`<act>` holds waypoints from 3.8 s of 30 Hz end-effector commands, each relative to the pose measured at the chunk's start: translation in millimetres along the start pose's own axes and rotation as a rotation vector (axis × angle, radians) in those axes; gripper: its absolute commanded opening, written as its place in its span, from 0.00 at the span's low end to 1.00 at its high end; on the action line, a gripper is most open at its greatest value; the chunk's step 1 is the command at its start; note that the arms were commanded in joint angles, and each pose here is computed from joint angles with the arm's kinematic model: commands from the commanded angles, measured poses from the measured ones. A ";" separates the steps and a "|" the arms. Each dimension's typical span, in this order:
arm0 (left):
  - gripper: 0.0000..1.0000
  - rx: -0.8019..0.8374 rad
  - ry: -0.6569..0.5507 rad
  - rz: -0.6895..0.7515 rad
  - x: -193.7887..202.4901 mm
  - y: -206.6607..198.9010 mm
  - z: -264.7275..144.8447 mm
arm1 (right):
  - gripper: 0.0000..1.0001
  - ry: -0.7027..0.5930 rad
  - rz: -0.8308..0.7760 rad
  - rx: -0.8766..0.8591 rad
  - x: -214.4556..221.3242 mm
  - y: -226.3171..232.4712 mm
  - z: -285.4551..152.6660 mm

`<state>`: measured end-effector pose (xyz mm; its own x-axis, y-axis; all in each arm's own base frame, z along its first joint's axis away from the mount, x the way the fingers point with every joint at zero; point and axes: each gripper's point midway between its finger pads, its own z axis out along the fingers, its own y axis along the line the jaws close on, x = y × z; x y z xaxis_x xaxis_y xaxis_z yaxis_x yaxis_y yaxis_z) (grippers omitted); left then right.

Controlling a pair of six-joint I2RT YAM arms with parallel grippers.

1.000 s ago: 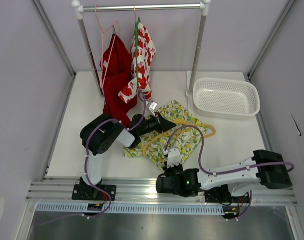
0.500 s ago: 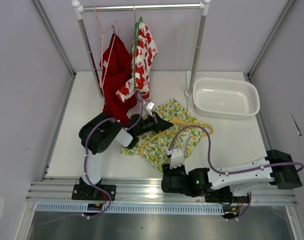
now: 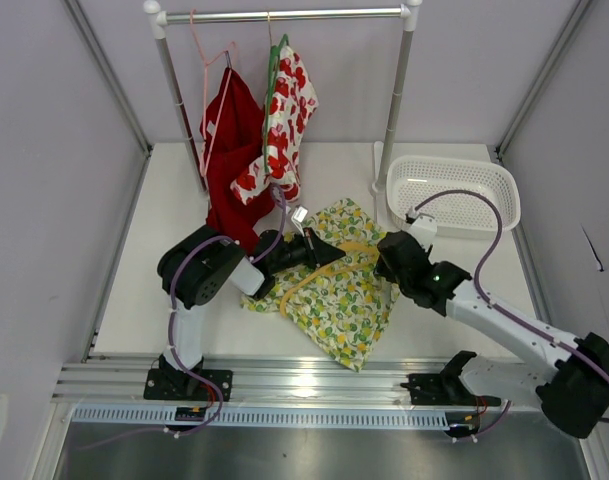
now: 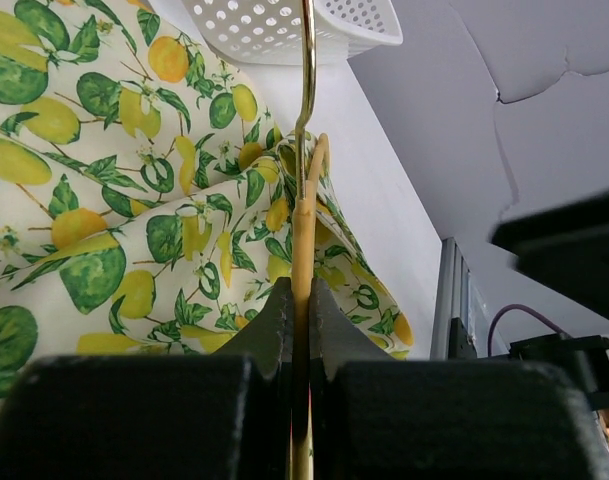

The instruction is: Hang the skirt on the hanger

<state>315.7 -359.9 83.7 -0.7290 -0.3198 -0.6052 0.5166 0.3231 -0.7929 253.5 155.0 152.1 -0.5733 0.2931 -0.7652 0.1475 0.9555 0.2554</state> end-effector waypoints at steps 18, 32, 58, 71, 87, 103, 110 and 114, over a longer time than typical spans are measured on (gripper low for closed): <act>0.01 0.269 -0.255 0.178 -60.0 -84.5 -9.9 | 0.56 0.152 -0.163 0.121 43.0 -29.5 73.6; 0.00 0.266 -0.298 0.190 -65.1 -94.0 -21.4 | 0.19 0.176 -0.128 0.253 56.3 -73.4 59.2; 0.01 0.305 -0.416 0.148 -88.5 -113.2 -36.0 | 0.13 0.182 0.110 0.224 73.8 -84.2 -7.3; 0.01 0.375 -0.296 0.199 -56.1 -131.7 -44.9 | 0.59 0.048 0.002 0.003 17.8 -32.4 -22.1; 0.00 0.340 -0.175 0.292 -28.9 -130.0 -33.3 | 0.62 -0.044 -0.189 -0.419 -59.1 112.8 22.5; 0.00 0.302 -0.140 0.334 -27.9 -132.1 -19.1 | 0.61 0.022 -0.263 -0.369 -17.6 120.1 31.6; 0.00 0.316 -0.142 0.315 -26.9 -131.5 -18.8 | 0.60 0.009 -0.244 -0.354 -17.2 107.0 28.6; 0.00 0.311 -0.150 0.325 -30.1 -132.8 -18.3 | 0.47 0.042 -0.276 -0.320 -7.3 101.2 38.2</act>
<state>258.6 -372.8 137.2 -0.6106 -0.2514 -0.7510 0.7067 0.2550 -0.6600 299.4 254.4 163.9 -0.5929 0.0243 -0.8049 -0.2853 0.9284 0.2381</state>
